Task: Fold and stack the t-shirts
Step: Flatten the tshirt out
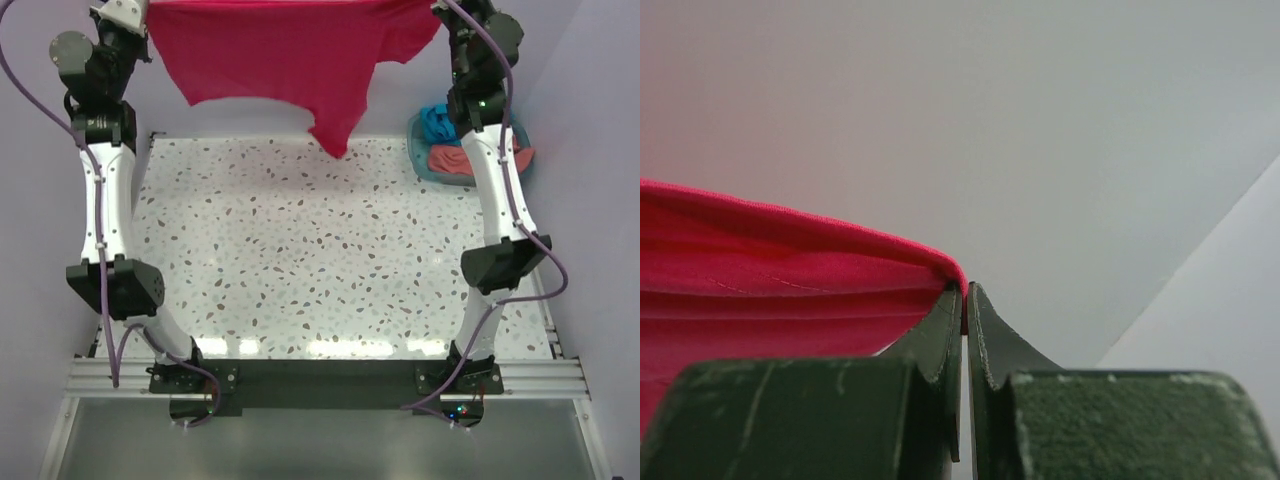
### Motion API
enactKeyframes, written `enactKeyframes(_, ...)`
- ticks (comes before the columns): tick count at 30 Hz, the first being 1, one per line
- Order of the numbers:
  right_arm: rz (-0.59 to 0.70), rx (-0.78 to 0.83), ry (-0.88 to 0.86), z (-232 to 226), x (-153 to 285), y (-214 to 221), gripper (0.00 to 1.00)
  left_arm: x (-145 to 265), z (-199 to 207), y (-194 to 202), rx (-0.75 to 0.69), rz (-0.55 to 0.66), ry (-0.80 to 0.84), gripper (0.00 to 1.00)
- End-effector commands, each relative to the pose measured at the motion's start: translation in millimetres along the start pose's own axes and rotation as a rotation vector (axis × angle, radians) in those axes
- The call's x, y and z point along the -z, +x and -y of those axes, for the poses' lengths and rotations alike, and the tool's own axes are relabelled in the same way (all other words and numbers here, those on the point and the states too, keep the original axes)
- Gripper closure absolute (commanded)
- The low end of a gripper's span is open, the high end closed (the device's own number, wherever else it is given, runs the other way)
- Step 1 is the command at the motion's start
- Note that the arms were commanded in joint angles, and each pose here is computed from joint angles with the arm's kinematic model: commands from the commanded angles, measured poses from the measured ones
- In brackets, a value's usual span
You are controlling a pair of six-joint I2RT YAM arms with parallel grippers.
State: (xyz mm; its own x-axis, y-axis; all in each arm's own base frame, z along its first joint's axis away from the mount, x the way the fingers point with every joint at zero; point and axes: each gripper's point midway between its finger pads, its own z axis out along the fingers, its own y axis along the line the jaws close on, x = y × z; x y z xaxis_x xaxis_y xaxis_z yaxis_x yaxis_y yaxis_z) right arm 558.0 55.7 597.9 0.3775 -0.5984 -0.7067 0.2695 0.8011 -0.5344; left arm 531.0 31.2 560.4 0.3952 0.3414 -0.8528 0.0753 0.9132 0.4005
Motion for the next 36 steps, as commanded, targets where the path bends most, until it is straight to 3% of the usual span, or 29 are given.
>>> enactKeyframes(1, 0.14, 0.007, 0.118, 61, 19, -49, 1.0, 26, -8, -32, -0.141, 0.105, -0.026, 1.0)
enactKeyframes(2, 0.109, 0.014, 0.062, 45, 19, -35, 1.0, 34, -2, -29, -0.158, 0.093, -0.012, 1.0)
enactKeyframes(3, 0.066, 0.037, -0.028, 13, 22, -8, 1.0, 39, 14, 18, -0.172, 0.022, 0.029, 1.0)
enactKeyframes(5, 0.034, 0.047, -0.11, -19, 32, 20, 1.0, 55, 29, 44, -0.237, -0.013, 0.062, 1.0)
enactKeyframes(6, -0.023, 0.054, -0.242, -65, 45, 60, 1.0, 67, 53, 91, -0.218, -0.093, 0.141, 1.0)
enactKeyframes(8, -0.059, 0.053, -0.345, -93, 69, 81, 1.0, 86, 82, 133, -0.228, -0.168, 0.236, 1.0)
enactKeyframes(9, -0.123, 0.074, -0.446, -127, 92, 116, 1.0, 107, 105, 174, -0.217, -0.231, 0.297, 1.0)
enactKeyframes(15, -0.279, 0.191, -0.772, -207, 194, 203, 1.0, 186, 172, 267, -0.212, -0.411, 0.503, 1.0)
enactKeyframes(23, -0.495, 0.185, -1.06, -236, 265, 234, 1.0, 224, 196, 309, -0.153, -0.611, 0.662, 1.0)
enactKeyframes(28, -0.584, 0.242, -1.337, -227, 331, 231, 1.0, 249, 210, 290, -0.204, -0.596, 0.855, 1.0)
enactKeyframes(32, -0.63, 0.244, -1.511, -221, 397, 226, 1.0, 310, 234, 287, -0.214, -0.656, 1.091, 1.0)
enactKeyframes(36, -0.635, 0.258, -1.684, -223, 468, 208, 1.0, 363, 248, 287, -0.263, -0.696, 1.229, 1.0)
